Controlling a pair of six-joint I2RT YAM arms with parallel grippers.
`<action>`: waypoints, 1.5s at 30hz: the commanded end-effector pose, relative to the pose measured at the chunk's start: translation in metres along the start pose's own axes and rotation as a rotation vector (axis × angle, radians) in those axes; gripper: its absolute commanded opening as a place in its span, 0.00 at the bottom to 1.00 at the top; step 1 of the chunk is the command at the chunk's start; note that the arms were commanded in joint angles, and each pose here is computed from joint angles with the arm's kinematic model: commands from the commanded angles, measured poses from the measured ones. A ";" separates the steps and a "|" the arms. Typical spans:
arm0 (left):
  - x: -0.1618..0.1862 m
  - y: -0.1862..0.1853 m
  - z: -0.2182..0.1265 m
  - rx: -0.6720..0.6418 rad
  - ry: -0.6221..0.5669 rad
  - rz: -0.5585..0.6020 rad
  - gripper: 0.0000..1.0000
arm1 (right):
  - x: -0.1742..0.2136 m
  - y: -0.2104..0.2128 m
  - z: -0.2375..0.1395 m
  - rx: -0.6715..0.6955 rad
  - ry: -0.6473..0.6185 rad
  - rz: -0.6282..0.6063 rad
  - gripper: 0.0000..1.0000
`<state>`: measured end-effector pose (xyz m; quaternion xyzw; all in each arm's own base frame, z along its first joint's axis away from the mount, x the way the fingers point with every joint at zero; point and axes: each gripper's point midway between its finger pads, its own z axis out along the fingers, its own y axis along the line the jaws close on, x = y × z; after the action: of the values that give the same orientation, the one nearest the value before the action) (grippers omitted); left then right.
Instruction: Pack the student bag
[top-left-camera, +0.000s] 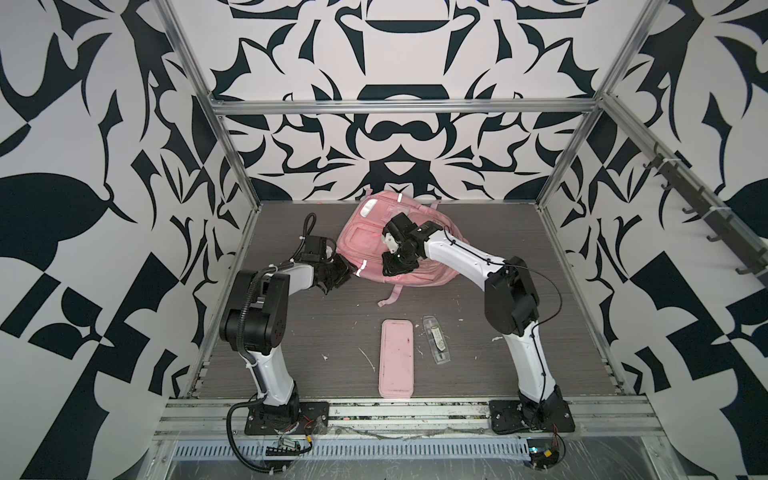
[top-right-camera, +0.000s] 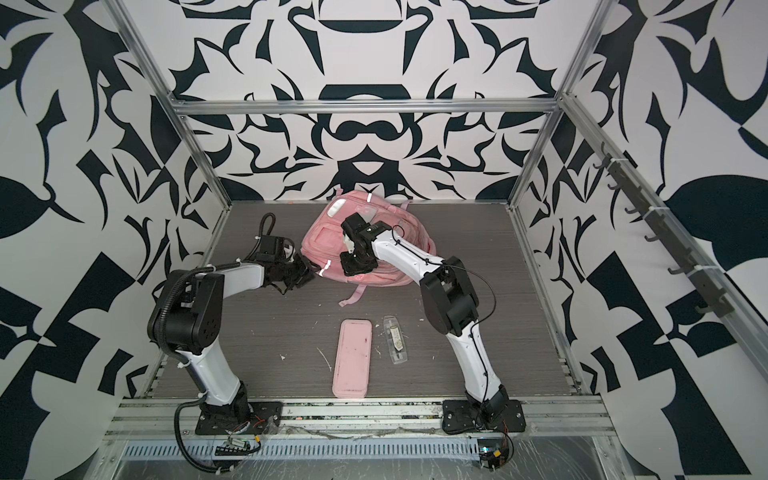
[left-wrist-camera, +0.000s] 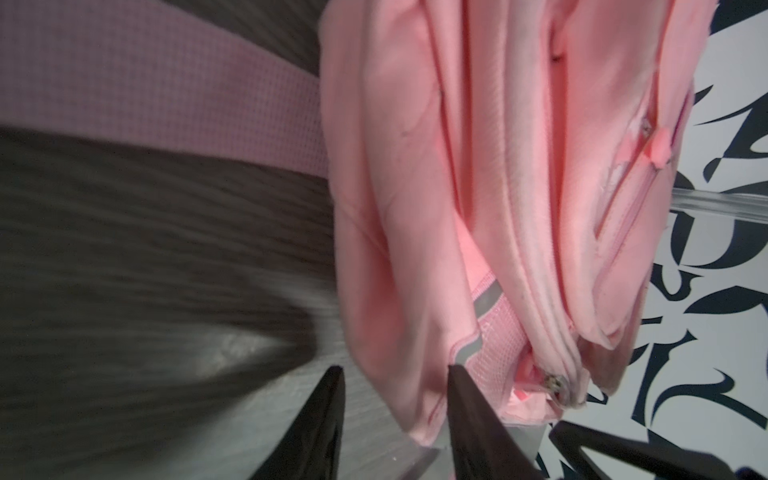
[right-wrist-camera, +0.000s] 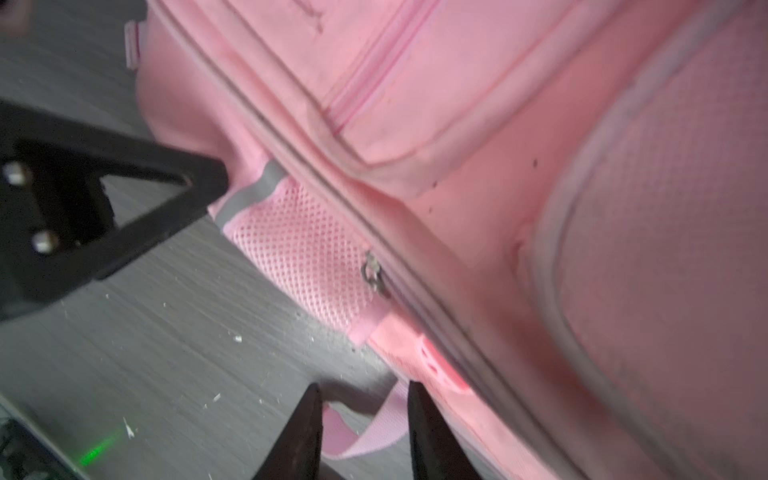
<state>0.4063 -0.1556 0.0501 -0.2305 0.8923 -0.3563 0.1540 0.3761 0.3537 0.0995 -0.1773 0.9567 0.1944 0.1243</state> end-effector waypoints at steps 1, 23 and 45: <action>0.003 -0.008 -0.015 0.004 -0.001 0.027 0.52 | -0.004 0.013 -0.039 -0.031 -0.090 -0.021 0.42; 0.120 -0.010 -0.041 -0.007 0.210 0.294 0.63 | 0.116 0.009 -0.056 -0.250 -0.055 0.158 0.49; 0.242 0.014 -0.050 0.114 0.508 0.437 0.63 | 0.209 0.012 -0.027 -0.304 0.147 0.248 0.54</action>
<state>0.1847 -0.2384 0.0440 0.0509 0.9192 -0.3902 0.0157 0.1820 0.2875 0.0583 -0.0872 0.9426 0.3223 -0.0001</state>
